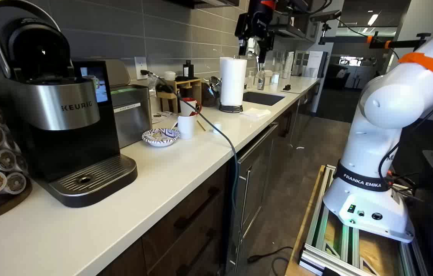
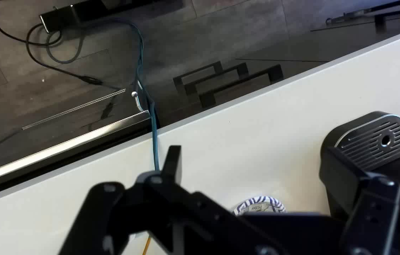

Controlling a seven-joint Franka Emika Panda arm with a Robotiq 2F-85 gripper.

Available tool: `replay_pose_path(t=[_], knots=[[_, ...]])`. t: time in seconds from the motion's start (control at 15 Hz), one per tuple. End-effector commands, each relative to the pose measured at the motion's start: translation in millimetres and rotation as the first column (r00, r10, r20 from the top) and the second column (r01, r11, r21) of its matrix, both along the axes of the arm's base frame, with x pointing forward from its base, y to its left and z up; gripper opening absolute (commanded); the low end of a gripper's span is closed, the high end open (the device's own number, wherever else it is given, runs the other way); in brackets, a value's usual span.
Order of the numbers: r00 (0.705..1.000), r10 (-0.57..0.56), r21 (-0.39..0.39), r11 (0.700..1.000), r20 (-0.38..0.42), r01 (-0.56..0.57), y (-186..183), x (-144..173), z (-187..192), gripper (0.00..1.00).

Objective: Put the straw into the cup

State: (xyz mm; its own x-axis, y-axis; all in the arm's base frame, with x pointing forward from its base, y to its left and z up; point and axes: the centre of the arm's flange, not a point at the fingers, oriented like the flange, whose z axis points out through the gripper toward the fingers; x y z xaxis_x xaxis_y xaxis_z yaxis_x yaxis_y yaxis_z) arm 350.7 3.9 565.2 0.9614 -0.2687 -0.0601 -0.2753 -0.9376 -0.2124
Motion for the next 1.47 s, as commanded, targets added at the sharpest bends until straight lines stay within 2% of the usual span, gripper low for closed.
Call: replay_pose_path(t=[0.0, 1.27, 1.33, 1.4], knots=[[1.000, 0.000, 0.000, 1.000, 0.000, 0.000, 0, 0, 0, 1.00], [1.000, 0.000, 0.000, 1.000, 0.000, 0.000, 0, 0, 0, 1.00], [1.000, -0.020, -0.005, 1.000, 0.020, 0.020, 2, -1, -2, 1.00], [0.992, -0.092, -0.027, 0.995, 0.086, 0.095, 7, 9, -11, 1.00]])
